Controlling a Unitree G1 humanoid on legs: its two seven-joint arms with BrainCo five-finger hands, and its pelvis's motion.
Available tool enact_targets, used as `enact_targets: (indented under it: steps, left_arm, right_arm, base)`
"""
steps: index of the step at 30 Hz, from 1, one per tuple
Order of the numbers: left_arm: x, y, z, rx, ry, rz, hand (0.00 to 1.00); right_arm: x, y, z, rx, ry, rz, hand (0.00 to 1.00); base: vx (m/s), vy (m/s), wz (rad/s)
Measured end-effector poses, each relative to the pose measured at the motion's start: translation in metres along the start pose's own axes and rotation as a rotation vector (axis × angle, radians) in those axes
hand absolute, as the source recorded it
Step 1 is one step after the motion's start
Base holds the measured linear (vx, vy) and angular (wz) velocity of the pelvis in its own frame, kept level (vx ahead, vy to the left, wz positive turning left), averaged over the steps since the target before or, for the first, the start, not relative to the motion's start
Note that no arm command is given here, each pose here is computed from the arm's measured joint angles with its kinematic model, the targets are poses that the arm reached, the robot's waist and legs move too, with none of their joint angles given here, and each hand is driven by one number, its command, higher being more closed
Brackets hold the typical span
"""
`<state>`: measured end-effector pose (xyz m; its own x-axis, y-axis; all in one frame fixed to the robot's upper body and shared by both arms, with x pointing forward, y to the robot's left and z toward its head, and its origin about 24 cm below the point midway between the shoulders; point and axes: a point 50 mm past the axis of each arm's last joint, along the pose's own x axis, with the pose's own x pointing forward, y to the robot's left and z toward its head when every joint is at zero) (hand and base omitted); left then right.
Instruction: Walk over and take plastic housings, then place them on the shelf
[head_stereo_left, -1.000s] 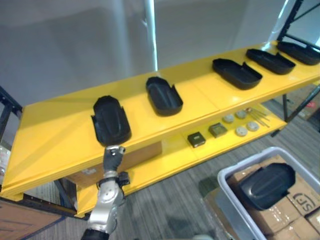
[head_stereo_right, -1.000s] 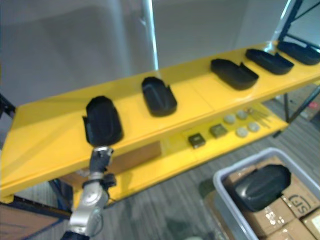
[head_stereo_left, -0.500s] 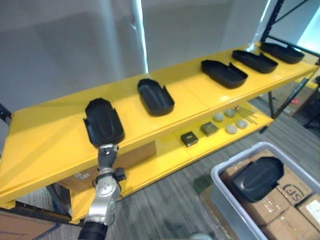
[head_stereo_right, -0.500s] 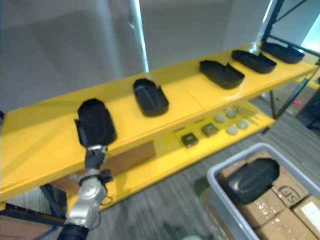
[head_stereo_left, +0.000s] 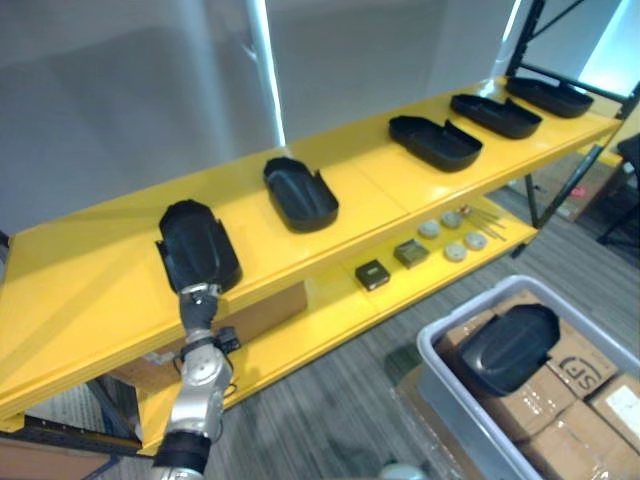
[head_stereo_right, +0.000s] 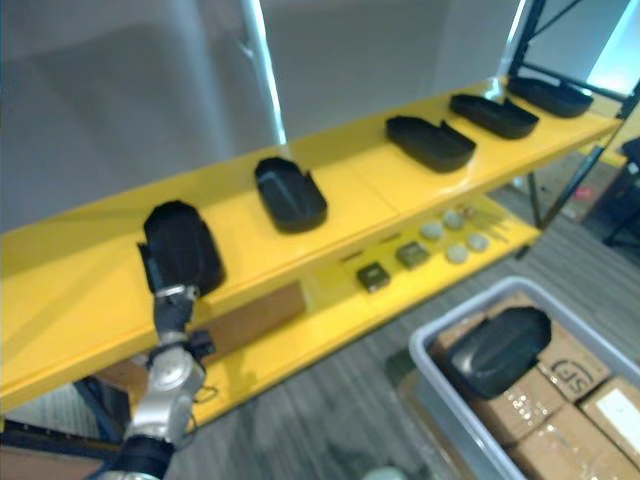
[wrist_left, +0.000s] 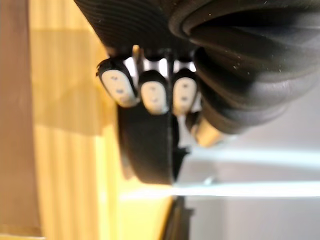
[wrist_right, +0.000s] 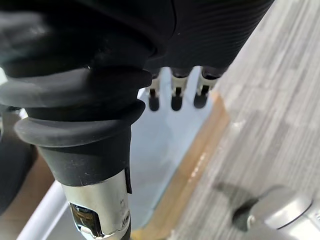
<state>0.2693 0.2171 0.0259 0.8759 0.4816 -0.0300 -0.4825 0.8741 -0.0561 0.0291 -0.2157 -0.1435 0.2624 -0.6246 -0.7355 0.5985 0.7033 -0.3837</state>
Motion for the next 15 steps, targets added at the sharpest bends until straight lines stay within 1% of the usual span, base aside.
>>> enact_targets:
  steps: [2, 9, 15]
  left_arm:
    - [0.004, 0.003, 0.004, 0.015, -0.018, 0.001, 1.0]
    - [0.016, 0.004, 0.012, -0.021, -0.024, 0.047, 1.0]
    - [0.028, 0.012, 0.015, 0.007, -0.026, 0.084, 1.0]
  right_arm:
    - [0.0, -0.001, -0.001, -0.001, 0.002, 0.0, 0.0]
    - [0.0, -0.002, -0.001, -0.003, 0.0, 0.013, 0.0]
    - [0.0, -0.002, 0.0, -0.004, -0.004, 0.015, 0.0]
  base:
    - [0.0, -0.004, -0.12]
    - [0.0, 0.0, -0.03]
    - [0.0, 0.0, 0.0]
